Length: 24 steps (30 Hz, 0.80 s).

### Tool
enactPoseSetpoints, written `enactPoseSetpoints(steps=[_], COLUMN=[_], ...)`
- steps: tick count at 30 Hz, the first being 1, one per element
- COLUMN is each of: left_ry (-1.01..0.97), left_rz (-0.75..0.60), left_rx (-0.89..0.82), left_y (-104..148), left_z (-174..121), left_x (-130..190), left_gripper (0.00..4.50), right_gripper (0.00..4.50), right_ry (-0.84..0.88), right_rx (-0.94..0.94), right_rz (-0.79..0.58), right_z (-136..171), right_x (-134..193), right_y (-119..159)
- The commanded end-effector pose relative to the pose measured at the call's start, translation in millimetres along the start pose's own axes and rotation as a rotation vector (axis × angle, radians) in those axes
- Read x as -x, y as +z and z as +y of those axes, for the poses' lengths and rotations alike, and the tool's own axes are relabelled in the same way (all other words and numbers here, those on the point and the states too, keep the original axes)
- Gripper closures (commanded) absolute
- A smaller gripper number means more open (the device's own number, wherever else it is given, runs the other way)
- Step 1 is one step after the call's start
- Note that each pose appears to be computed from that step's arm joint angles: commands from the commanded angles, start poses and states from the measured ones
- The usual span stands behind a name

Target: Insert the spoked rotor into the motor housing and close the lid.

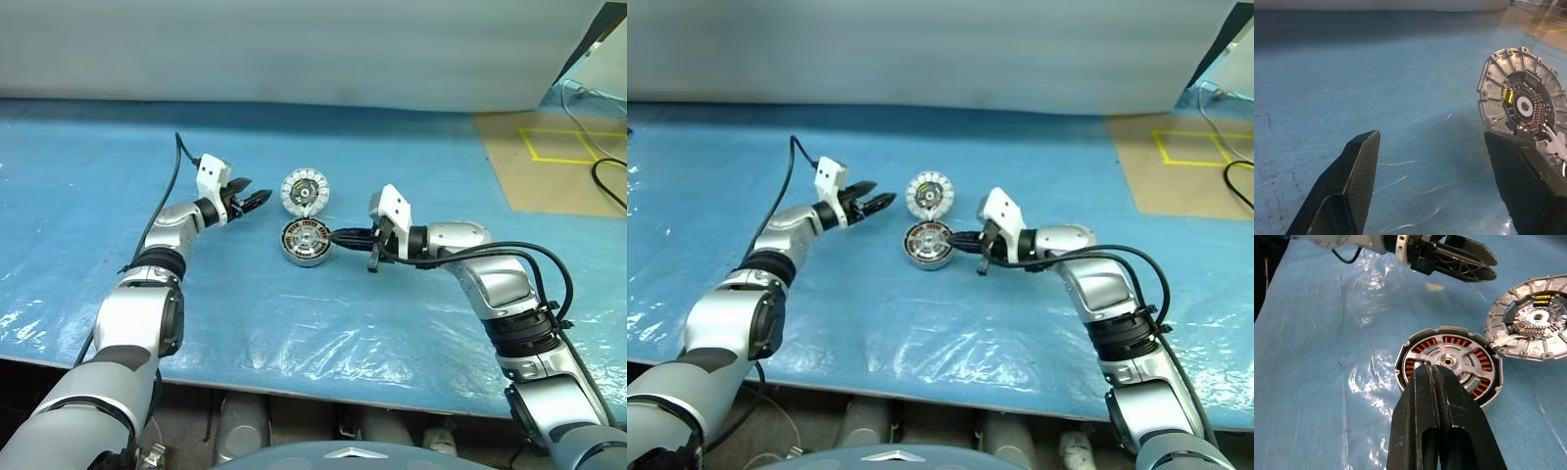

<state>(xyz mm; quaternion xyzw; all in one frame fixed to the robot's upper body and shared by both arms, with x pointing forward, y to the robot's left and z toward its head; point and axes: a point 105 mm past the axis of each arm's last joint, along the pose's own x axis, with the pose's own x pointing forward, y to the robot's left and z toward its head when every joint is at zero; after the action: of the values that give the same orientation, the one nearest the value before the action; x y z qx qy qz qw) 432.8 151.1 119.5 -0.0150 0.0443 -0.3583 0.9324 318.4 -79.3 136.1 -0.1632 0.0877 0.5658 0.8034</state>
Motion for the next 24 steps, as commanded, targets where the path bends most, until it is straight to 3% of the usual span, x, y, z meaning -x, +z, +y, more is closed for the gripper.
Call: enactPoseSetpoints(steps=[1,6,13,23,24], left_ry=[-0.030,-0.100,-0.244,-0.237,-0.232], left_rz=[-0.038,-0.052,-0.066,-0.075,-0.074], left_rx=[-0.046,-0.065,-0.106,-0.092,-0.090], left_y=[12.8,12.4,3.8,-0.2,-0.2], left_z=[3.4,-2.2,-35.4,-54.4,-53.7], left_x=[8.3,17.5,32.0,45.1,47.8], left_gripper=[0.92,0.92,0.92,0.92,0.90], right_gripper=[4.50,4.50,4.50,4.50,4.30], right_ry=[0.039,0.124,0.351,0.427,0.432], right_rx=[0.168,0.296,0.515,0.518,0.514], right_rz=[-0.021,0.030,0.161,0.199,0.202], right_z=[-2.6,-4.0,6.2,-7.8,-7.9], right_x=[-1.8,-9.9,-18.2,-32.3,-32.2], right_y=[26.2,33.7,30.2,31.5,30.5])
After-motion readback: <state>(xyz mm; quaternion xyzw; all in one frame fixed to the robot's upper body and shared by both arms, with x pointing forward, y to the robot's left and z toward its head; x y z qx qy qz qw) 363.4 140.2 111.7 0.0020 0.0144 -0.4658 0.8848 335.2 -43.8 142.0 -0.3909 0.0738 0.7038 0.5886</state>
